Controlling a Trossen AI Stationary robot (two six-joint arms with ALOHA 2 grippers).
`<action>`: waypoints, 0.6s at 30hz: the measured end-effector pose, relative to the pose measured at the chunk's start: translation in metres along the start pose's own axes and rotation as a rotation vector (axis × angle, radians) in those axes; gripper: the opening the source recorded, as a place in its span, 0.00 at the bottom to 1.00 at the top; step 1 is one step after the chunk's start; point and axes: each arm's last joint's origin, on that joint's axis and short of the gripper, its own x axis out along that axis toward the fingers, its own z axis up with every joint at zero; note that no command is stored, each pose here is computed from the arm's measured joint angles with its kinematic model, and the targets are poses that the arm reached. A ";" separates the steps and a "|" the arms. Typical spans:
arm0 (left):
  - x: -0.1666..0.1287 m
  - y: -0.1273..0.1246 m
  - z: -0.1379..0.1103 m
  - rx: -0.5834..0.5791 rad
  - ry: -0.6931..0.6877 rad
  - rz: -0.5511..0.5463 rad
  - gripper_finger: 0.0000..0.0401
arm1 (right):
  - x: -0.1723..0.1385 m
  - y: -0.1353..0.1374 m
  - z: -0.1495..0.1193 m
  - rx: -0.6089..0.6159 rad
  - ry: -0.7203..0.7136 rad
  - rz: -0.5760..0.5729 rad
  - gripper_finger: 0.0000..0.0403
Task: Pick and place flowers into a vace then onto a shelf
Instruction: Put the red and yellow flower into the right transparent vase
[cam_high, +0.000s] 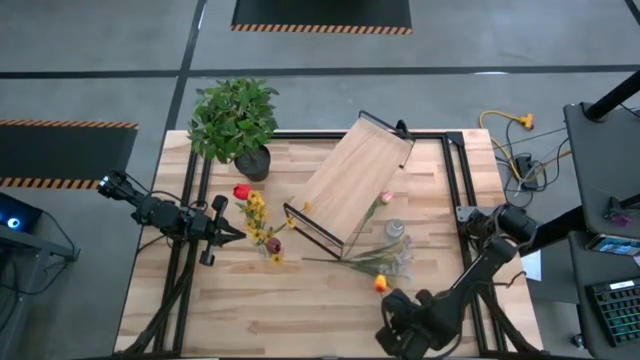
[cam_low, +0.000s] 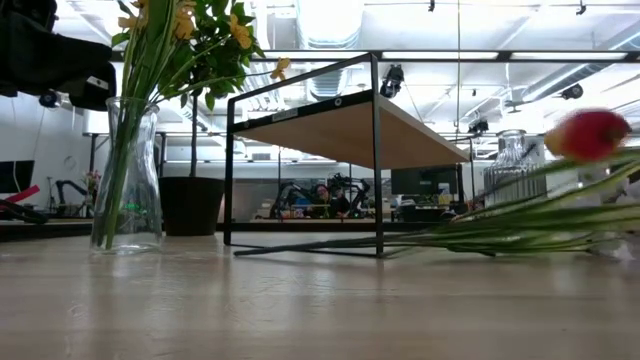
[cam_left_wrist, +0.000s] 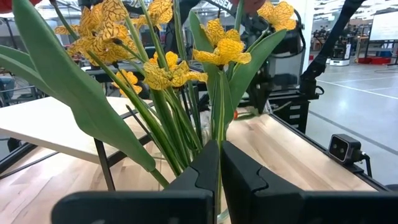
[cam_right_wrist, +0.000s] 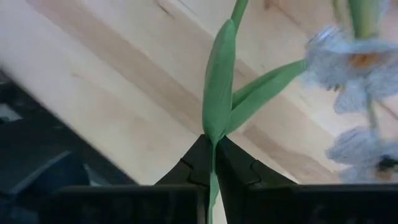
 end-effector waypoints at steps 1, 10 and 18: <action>0.000 0.000 0.000 0.001 0.001 -0.001 0.00 | -0.003 0.001 0.000 -0.010 -0.009 0.013 0.02; 0.000 0.000 0.000 0.000 0.000 0.000 0.00 | -0.027 0.014 -0.008 -0.194 -0.078 0.117 0.02; 0.000 0.000 0.000 0.000 0.001 0.000 0.00 | -0.064 0.029 -0.006 -0.331 -0.280 0.238 0.02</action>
